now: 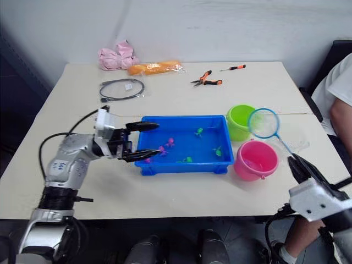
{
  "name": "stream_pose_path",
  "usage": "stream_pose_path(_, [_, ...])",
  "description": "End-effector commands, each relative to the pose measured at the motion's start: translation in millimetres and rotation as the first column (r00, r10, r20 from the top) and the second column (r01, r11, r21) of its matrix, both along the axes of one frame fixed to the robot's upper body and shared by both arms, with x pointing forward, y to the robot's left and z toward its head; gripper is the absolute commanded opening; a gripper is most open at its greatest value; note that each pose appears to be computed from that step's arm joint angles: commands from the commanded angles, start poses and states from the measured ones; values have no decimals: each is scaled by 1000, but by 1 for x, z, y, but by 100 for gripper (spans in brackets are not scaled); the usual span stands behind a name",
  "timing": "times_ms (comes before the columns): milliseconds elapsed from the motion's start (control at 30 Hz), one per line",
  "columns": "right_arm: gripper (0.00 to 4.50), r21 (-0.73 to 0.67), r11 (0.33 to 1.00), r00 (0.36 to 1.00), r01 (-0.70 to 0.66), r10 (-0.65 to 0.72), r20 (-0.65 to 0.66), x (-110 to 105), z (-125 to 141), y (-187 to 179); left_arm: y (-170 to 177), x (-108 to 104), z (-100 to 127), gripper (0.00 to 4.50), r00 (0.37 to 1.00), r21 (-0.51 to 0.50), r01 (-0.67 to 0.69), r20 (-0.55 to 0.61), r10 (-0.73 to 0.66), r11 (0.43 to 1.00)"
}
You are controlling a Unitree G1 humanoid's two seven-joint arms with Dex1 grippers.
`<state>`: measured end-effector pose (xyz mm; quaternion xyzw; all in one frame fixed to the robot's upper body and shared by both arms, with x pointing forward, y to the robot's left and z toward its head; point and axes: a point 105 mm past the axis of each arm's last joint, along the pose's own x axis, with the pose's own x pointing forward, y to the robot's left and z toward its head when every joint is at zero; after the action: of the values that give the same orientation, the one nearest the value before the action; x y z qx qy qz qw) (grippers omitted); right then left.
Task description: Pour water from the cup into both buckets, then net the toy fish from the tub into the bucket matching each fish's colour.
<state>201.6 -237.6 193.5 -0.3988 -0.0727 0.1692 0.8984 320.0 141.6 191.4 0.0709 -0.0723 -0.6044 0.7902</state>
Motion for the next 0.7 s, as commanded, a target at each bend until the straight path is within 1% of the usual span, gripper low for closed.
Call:
stream_pose_path(33, [0,184,966,972,-179,203,-120,10,12,36,32,3,5,447,997,45,-73,-11,74,996])
stream_pose_path(67, [0,220,953,963,-208,239,-125,15,17,44,36,0,2,447,996,73,-77,-27,79,994])
stream_pose_path(100, [0,226,950,960,-215,248,-131,20,20,47,39,-3,0,447,996,92,-74,-38,78,993])
stream_pose_path(167, [0,265,944,942,-198,258,-213,29,13,53,42,-6,1,447,995,94,-85,-40,89,992])
stream_pose_path(233, [0,248,950,908,-191,267,-323,43,-2,62,46,-8,3,447,993,92,-109,-39,113,990])
stream_pose_path(267, [0,237,951,908,-199,270,-320,52,-2,68,47,-10,3,447,992,94,-114,-39,118,989])
stream_pose_path(367, [0,266,953,918,-146,231,-323,82,-5,79,51,-15,0,447,989,105,-134,-42,139,985])
stream_pose_path(400, [0,238,962,913,-137,215,-345,92,-12,84,53,-16,-2,447,988,107,-144,-43,149,984])
stream_pose_path(467, [0,162,976,921,-147,195,-338,107,-21,92,56,-18,-6,447,985,127,-161,-42,167,979])
stream_pose_path(567, [0,132,985,925,-111,151,-349,126,-29,99,60,-18,-9,447,980,132,-186,-44,193,974])
stream_pose_path(633, [0,114,988,923,-103,137,-359,132,-32,102,61,-16,-9,447,978,130,-200,-42,207,971])
stream_pose_path(700, [0,62,992,921,-106,121,-370,138,-38,105,61,-14,-11,447,976,135,-208,-39,215,969])
